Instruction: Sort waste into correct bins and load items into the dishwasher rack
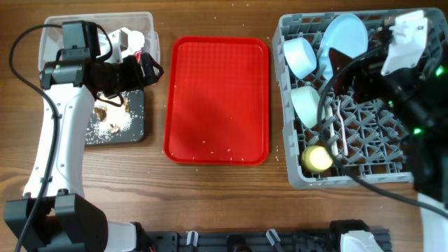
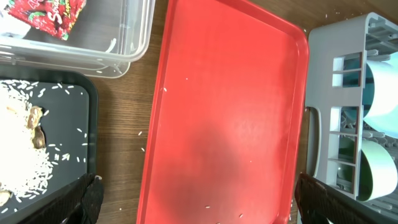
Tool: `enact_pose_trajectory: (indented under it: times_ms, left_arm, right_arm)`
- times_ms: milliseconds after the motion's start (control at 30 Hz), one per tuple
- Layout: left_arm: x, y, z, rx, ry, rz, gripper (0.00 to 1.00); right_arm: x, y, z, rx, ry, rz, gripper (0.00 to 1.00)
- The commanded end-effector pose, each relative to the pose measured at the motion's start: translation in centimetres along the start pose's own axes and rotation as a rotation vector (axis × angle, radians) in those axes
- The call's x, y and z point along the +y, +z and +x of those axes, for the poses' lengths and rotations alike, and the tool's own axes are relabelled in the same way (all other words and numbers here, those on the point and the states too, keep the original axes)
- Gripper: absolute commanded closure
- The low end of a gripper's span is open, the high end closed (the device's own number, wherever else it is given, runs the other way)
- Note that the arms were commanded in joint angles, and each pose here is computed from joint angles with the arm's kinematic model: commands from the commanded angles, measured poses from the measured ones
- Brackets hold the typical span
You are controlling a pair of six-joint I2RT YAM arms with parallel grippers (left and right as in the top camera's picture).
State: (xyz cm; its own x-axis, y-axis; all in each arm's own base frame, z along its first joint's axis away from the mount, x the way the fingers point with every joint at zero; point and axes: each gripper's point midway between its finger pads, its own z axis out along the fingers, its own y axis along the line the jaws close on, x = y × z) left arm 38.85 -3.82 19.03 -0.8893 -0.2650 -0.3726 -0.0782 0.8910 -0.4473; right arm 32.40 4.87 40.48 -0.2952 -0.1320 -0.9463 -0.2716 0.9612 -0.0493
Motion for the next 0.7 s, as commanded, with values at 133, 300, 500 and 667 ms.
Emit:
enact_pose_trajectory:
  times_ms: [133,300,500,667]
  left_arm:
    - [-0.2,-0.4,-0.3,-0.016,0.007,0.003,0.00]
    - [-0.2,-0.4,-0.3,-0.016,0.007,0.003,0.00]
    - [-0.2,-0.4,-0.3,-0.016,0.006,0.003,0.00]
    - [-0.2,-0.4,-0.3,-0.016,0.006,0.004,0.00]
  right_arm:
    - [-0.4,-2.4,7.3,-0.258,-0.051,0.138,0.00]
    - [0.8,-3.1,15.2,-0.298,-0.038,0.136,0.00]
    - [1.2,-1.2,22.4,-0.297,0.033,0.124,0.00]
    - [1.3,-0.6,23.8,-0.346,0.049,0.124,0.00]
